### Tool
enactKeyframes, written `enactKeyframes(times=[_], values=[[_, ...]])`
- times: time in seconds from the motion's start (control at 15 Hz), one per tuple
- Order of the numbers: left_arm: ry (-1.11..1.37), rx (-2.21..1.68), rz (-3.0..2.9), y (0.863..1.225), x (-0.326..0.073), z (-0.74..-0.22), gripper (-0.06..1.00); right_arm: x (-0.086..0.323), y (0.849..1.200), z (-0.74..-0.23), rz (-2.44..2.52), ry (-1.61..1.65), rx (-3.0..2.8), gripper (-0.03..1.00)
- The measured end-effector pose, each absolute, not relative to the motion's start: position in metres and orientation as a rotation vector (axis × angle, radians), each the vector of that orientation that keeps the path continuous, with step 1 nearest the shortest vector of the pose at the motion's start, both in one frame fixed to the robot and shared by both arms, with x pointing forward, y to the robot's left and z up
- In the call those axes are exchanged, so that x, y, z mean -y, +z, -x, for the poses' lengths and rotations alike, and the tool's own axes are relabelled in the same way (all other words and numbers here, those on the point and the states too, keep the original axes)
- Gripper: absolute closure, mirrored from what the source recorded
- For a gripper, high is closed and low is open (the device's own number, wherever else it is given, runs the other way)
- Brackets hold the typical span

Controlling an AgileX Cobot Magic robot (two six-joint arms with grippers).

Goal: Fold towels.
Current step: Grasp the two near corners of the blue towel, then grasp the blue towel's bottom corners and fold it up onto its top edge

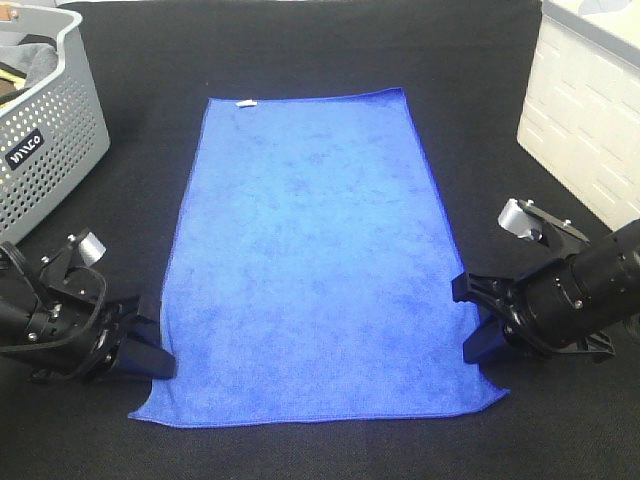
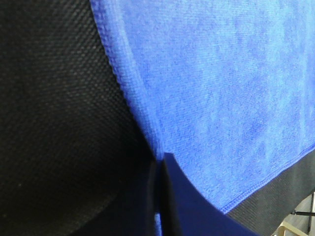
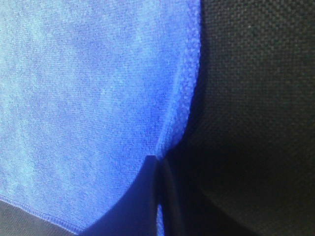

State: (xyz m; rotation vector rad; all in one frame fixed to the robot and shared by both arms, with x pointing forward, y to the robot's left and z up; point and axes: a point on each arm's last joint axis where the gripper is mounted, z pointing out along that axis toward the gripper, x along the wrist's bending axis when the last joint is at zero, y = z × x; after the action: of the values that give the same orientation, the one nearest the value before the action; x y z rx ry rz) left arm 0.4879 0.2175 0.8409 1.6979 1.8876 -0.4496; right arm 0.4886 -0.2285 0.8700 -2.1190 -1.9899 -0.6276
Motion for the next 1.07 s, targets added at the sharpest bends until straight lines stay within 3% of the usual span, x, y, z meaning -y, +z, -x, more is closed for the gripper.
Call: enactKeyframes(times=[0.67,1.07], values=[[-0.396,-1.814,-1.810,0.881,-0.221,-0.479,0.94,0.224,0.901,-0.477,2.074,-0.657,1.928,0.97],[-0.424,-1.814,-1.856,0.907,-0.228,-0.427,0.94,0.232,0.899,-0.422,2.075,-0.544,1.879,0.97]])
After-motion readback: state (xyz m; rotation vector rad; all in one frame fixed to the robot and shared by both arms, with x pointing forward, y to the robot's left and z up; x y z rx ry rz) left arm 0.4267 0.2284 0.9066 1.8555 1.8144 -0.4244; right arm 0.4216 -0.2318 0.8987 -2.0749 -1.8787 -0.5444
